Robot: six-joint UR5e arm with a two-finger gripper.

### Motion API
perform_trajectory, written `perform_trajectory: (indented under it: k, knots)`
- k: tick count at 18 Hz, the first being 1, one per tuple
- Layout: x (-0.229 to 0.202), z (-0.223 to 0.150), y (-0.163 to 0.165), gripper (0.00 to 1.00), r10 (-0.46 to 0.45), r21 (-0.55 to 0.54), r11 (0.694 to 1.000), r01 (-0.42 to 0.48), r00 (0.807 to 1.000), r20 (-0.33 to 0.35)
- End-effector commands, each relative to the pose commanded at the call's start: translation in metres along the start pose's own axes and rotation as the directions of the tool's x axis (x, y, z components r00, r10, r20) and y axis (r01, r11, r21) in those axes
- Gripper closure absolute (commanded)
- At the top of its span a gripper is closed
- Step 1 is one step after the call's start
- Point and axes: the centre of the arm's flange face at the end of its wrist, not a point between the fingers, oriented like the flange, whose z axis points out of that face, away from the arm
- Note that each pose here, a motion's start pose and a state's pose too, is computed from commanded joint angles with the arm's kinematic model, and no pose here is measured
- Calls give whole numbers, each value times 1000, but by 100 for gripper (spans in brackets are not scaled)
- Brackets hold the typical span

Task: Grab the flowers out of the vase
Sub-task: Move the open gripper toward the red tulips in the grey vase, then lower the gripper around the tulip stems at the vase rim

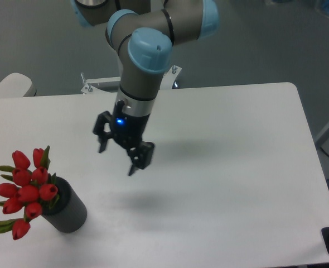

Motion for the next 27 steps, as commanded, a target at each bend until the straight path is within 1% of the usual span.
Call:
perform_trajectory:
  k: [1,3,4,7,8,10,11,14,17,23,27]
  knots:
    - [3,4,1,0,0,41,999,1,1000,-27]
    - [8,6,0,0,26,112,993,-20,999,-48]
    - [12,11,0,0,40,130,991,-34,998,-47]
    - [12,8,-4,0,-3,147,989,8,999,-37]
    - [11,9,-6,0,10,162,987,-4,999,-34]
    - [8,10,-14,0,61,208,976,-58,998,-12]
    - [3,14,-15,0,71,216,974,-67,997,-11]
    - [2,23,-21,0,95,215,973,-89,995,-16]
    - [-1,31,-26,0,142,212,968,-137,990,-11]
    - [-10,42,-29,0,152,210,966,-147,988,-8]
    - [-10,55,-38,0,167,207,965,-158,986,-25]
